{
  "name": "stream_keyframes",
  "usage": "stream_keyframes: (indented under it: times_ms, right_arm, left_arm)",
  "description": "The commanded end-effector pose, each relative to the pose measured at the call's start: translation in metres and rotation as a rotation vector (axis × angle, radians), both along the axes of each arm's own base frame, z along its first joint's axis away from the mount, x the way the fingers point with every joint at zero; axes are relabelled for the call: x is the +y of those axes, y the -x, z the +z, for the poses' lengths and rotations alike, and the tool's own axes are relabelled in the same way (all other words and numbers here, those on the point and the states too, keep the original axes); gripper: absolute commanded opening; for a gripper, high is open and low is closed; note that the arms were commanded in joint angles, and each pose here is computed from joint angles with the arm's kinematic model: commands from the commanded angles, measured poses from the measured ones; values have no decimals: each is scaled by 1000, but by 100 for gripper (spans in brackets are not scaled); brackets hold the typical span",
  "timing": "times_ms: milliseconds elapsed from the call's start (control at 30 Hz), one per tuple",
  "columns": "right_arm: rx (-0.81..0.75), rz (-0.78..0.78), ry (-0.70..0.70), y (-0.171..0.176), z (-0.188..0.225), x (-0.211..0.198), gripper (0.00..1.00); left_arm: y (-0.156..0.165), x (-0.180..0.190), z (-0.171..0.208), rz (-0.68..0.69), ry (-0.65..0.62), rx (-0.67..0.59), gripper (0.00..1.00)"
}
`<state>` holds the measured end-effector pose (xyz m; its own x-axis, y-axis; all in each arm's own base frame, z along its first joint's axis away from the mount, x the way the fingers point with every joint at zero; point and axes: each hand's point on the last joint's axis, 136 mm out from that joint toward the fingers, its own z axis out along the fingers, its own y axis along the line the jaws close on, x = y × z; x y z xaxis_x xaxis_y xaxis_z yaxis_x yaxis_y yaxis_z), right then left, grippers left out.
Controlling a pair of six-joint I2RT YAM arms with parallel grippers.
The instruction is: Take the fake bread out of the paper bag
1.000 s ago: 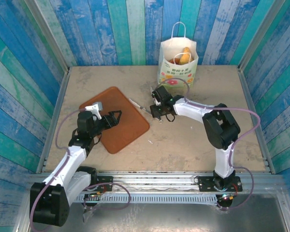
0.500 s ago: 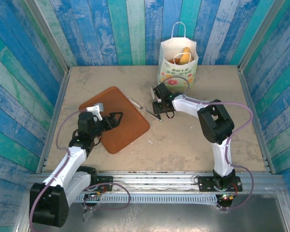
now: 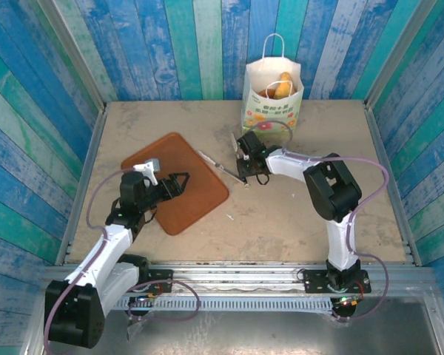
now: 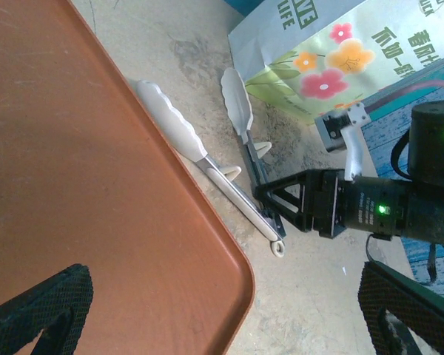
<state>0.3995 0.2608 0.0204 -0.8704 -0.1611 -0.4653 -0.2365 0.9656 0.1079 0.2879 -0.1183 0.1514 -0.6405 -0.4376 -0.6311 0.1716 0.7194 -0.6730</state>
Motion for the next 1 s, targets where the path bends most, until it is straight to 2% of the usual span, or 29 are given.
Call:
stream_keyframes:
  times_ms: [0, 100, 200, 300, 533, 633, 800, 967]
  right_arm:
    - [130, -9, 117, 44, -26, -36, 45]
    - [143, -59, 133, 55, -24, -65, 42]
    - [159, -98, 143, 74, -22, -90, 36]
    - [176, -125, 167, 95, -15, -114, 36]
    - [249, -338, 173, 135, -18, -190, 31]
    - [269, -445, 70, 135, -19, -211, 30]
    - [286, -622, -43, 129, -20, -247, 30]
    - [304, -734, -82, 124, -23, -278, 27]
  left_arm:
    - [2, -5, 6, -20, 13, -5, 96]
    - [3, -9, 6, -35, 14, -4, 95]
    - [4, -15, 5, -58, 1, 5, 93]
    - [6, -22, 1, -88, -22, 28, 91]
    - [13, -42, -18, -165, -90, 89, 88]
    - [12, -46, -29, -175, -131, 127, 87]
    - [11, -59, -33, -203, -126, 147, 87]
    - [16, -69, -51, -242, -164, 196, 87]
